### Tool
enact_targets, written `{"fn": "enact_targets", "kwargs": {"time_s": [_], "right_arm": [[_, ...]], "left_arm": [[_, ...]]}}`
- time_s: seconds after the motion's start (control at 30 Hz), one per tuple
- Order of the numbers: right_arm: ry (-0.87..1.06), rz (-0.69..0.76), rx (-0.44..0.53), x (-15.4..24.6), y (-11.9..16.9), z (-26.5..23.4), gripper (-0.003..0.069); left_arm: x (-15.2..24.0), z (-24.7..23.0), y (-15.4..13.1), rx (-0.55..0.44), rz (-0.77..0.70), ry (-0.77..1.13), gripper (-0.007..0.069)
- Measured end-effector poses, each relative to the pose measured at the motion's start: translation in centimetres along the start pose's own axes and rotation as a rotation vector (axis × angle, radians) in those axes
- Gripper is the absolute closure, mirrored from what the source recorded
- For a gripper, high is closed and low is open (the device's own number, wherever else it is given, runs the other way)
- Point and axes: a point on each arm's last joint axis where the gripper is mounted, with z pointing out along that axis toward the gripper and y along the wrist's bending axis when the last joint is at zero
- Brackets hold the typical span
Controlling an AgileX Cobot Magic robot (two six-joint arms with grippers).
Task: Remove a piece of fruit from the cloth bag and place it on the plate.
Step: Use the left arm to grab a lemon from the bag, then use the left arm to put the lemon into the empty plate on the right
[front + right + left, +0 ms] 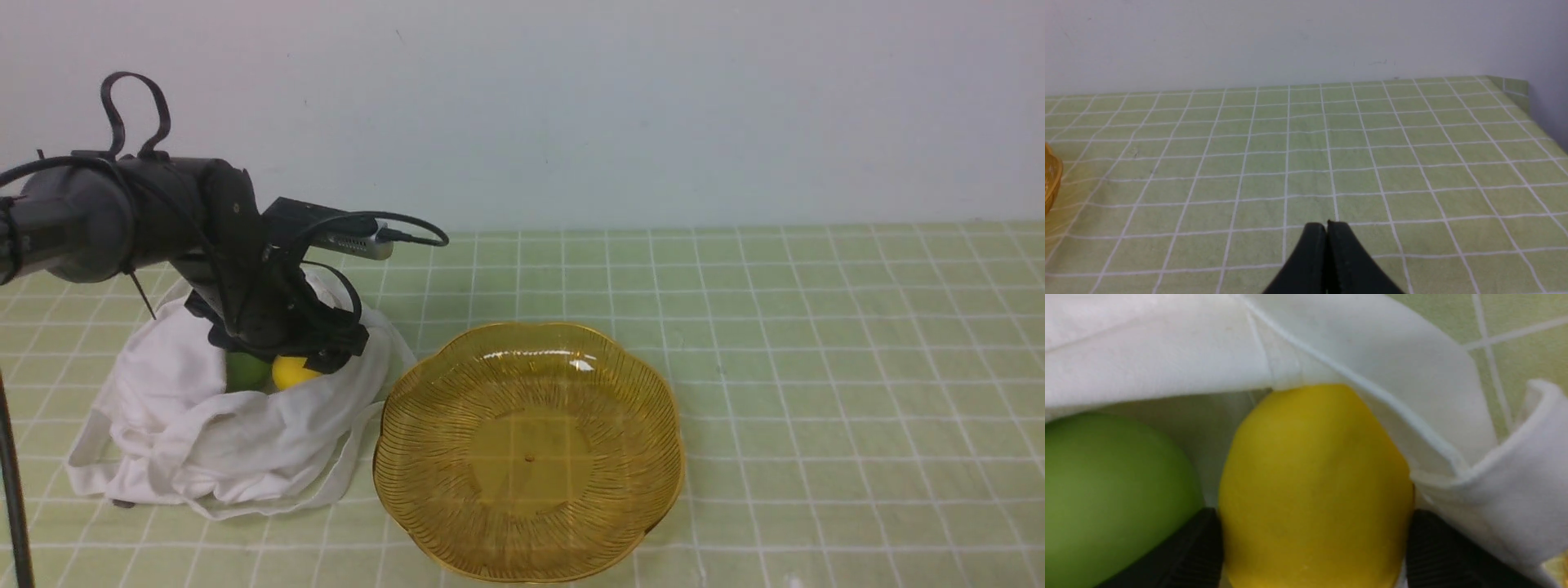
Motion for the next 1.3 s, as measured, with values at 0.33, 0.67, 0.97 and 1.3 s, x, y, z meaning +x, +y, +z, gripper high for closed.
{"fn": "enact_targets", "kwargs": {"time_s": [0.33,0.67,0.97,1.3], "right_arm": [[0.000,0.000,0.000,0.0,0.0,0.0,0.0673],[0.000,0.000,0.000,0.0,0.0,0.0,0.0673],[0.000,0.000,0.000,0.0,0.0,0.0,0.0673],[0.000,0.000,0.000,0.0,0.0,0.0,0.0673]], "left_arm": [[-0.3,1.3,0.1,-0.010,0.019,-0.006,0.0103],[-0.6,0.4,0.1,-0.014,0.020,-0.035,0.0106],[-0.7,-6.0,0.7,-0.039,0.004,-0.152,0.0106],[0.4,-10.4,2.3,-0.100,-0.025,-0.129,0.0106]]}}
